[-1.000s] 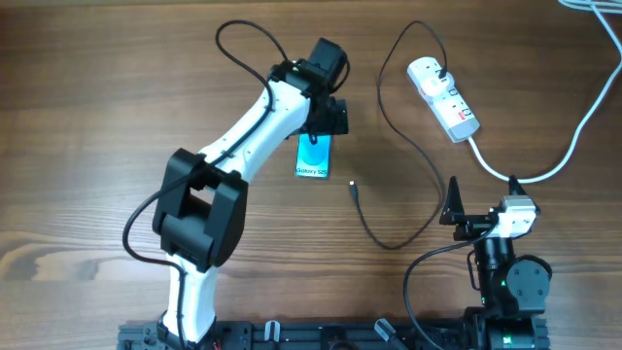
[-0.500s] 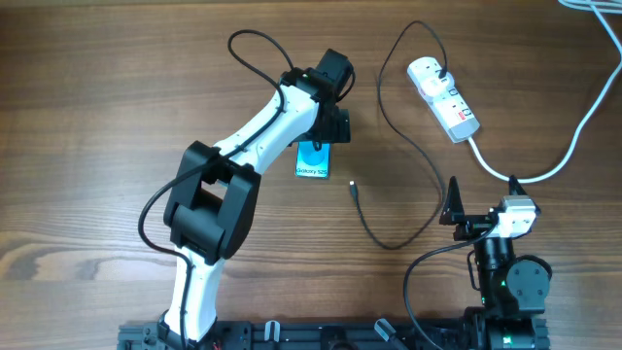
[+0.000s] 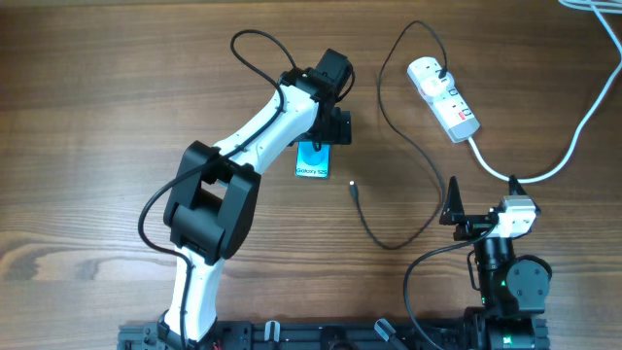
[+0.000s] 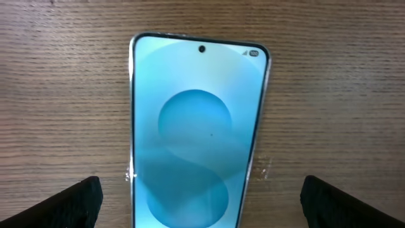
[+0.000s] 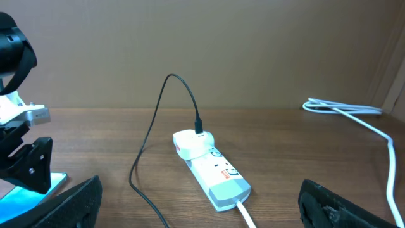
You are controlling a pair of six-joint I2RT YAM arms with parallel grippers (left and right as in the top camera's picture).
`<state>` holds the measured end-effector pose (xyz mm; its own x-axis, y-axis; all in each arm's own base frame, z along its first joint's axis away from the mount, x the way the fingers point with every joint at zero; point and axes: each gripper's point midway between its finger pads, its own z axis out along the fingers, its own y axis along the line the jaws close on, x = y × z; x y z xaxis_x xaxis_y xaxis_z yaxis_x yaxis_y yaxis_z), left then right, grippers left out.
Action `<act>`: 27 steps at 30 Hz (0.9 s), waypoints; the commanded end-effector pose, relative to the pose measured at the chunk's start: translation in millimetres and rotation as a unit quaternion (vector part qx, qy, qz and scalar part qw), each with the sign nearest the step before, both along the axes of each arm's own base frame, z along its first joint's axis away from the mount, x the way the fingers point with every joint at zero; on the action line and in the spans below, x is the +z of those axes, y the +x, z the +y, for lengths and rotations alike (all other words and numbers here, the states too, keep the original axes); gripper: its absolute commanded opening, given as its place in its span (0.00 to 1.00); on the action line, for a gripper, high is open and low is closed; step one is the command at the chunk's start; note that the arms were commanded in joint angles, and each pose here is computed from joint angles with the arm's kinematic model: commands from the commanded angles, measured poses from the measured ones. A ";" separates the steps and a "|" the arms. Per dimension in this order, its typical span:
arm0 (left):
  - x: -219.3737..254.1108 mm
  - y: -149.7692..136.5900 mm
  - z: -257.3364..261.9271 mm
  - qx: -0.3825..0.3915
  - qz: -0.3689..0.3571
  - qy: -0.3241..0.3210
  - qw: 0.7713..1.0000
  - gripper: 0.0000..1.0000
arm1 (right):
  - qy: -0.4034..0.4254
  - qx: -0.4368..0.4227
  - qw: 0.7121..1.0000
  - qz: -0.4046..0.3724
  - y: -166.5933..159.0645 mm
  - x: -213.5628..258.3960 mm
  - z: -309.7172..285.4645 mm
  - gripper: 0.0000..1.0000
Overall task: Plug charger to phone and switch on socket
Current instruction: 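Close the left gripper on the phone's edge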
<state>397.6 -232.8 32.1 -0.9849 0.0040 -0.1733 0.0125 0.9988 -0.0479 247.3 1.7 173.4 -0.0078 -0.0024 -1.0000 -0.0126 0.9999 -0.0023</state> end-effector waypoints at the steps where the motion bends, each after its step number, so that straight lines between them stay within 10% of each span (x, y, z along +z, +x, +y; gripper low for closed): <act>1: -10.5 -0.1 10.3 -0.006 0.004 0.028 1.000 1.00 | -0.004 0.000 1.000 -0.005 -0.5 2.2 -0.5 1.00; 27: -62.7 -26.9 1.3 -0.051 0.091 0.016 0.994 0.98 | -0.004 0.000 1.000 -0.005 -0.5 2.2 -0.5 1.00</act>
<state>386.9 -229.5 -1.7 -0.9928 0.0841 -0.0852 0.0850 0.9964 -0.0069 247.3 1.7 173.4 -0.0078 -0.0024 -1.0000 -0.0126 0.9999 -0.0023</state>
